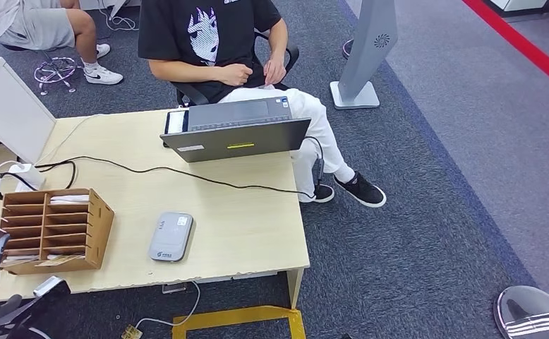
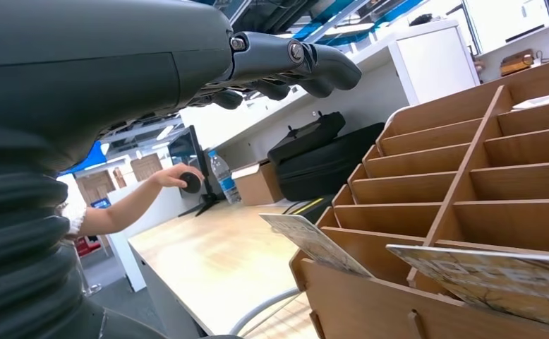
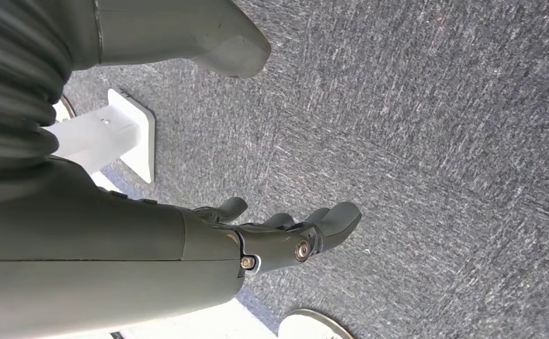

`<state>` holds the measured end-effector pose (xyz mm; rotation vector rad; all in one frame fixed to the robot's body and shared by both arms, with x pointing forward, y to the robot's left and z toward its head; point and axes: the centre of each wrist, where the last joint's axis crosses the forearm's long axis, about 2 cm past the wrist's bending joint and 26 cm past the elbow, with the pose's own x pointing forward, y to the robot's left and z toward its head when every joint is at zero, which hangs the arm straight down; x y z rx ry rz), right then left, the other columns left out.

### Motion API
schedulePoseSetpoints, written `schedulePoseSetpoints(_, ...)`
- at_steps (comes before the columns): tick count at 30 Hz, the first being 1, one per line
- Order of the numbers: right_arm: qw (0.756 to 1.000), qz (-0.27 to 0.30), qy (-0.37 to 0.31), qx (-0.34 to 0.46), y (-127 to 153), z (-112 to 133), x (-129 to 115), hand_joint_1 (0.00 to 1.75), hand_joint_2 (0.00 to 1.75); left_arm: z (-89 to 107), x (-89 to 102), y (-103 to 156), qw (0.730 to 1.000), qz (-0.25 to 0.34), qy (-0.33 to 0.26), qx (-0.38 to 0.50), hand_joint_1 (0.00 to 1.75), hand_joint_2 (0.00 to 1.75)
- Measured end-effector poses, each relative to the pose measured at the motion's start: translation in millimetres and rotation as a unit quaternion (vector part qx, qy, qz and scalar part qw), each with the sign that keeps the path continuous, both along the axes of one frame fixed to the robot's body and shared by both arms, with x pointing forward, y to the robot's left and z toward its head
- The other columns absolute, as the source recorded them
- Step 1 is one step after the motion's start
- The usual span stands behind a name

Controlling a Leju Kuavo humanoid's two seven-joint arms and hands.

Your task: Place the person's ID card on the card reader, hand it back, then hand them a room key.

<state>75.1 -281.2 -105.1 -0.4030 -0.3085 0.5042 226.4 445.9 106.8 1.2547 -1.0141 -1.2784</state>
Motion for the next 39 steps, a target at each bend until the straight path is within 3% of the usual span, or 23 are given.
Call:
schedulePoseSetpoints(14, 1.0, 0.002, 0.001, -0.001, 0, 0, 0, 0.0, 1.75, 0.7, 1.1, 1, 1.0, 0.003, -0.013, 0.022, 0.0, 1.75)
schedulePoseSetpoints(39, 1.0, 0.008, 0.0, 0.0, 0, 1, 3, 0.0, 1.75, -25.9, 17.7, -21, 1.0, 0.006, -0.001, -0.025, 0.0, 1.75)
